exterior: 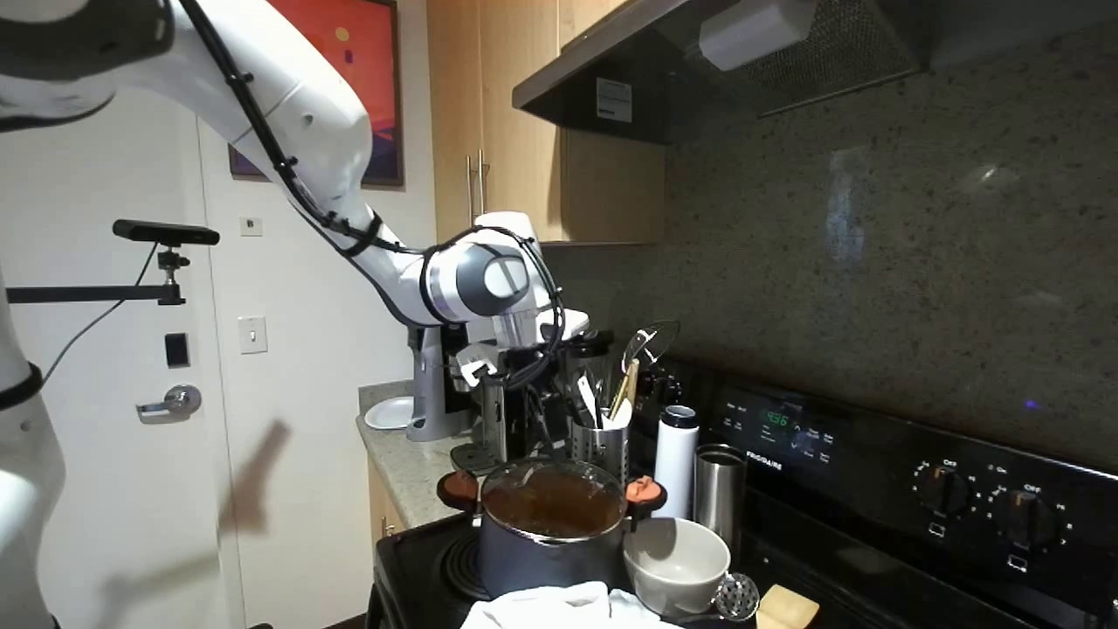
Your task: Uncover the pot
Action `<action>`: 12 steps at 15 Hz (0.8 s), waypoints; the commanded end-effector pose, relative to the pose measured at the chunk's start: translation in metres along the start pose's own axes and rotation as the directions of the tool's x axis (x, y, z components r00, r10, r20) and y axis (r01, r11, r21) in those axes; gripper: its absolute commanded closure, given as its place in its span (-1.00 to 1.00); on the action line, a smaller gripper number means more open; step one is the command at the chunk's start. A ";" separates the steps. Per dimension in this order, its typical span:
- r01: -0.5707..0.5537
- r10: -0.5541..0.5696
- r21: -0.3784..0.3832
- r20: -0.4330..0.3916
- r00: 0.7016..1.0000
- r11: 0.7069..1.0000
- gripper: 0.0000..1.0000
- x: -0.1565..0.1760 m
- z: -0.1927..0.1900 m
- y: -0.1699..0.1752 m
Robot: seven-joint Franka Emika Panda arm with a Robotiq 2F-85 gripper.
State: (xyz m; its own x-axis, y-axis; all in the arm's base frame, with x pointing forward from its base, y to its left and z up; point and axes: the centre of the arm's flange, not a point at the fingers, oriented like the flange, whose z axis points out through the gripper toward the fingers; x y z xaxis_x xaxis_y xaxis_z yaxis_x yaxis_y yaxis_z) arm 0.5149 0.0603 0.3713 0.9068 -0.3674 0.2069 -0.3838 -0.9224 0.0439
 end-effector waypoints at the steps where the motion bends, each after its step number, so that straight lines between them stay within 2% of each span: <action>1: -0.061 0.061 -0.003 -0.029 0.998 0.998 -1.00 0.004 0.035 -0.005; 4: -0.098 0.098 0.002 -0.045 0.994 0.995 -1.00 0.010 0.048 -0.008; 5: -0.103 0.104 0.005 -0.044 0.994 0.995 -0.92 0.012 0.051 -0.008; 6: -0.114 0.114 0.004 -0.039 0.993 0.994 -0.47 0.012 0.052 -0.010; 8: -0.122 0.122 0.003 -0.032 0.992 0.993 -0.39 0.013 0.054 -0.012; 12: -0.153 0.153 0.010 -0.031 0.988 0.988 0.25 0.015 0.047 -0.022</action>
State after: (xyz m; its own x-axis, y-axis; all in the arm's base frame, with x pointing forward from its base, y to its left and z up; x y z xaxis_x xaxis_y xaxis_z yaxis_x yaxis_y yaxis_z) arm 0.5376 0.0606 0.3230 0.8496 -0.4735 0.2324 -0.4892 -0.8721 0.0115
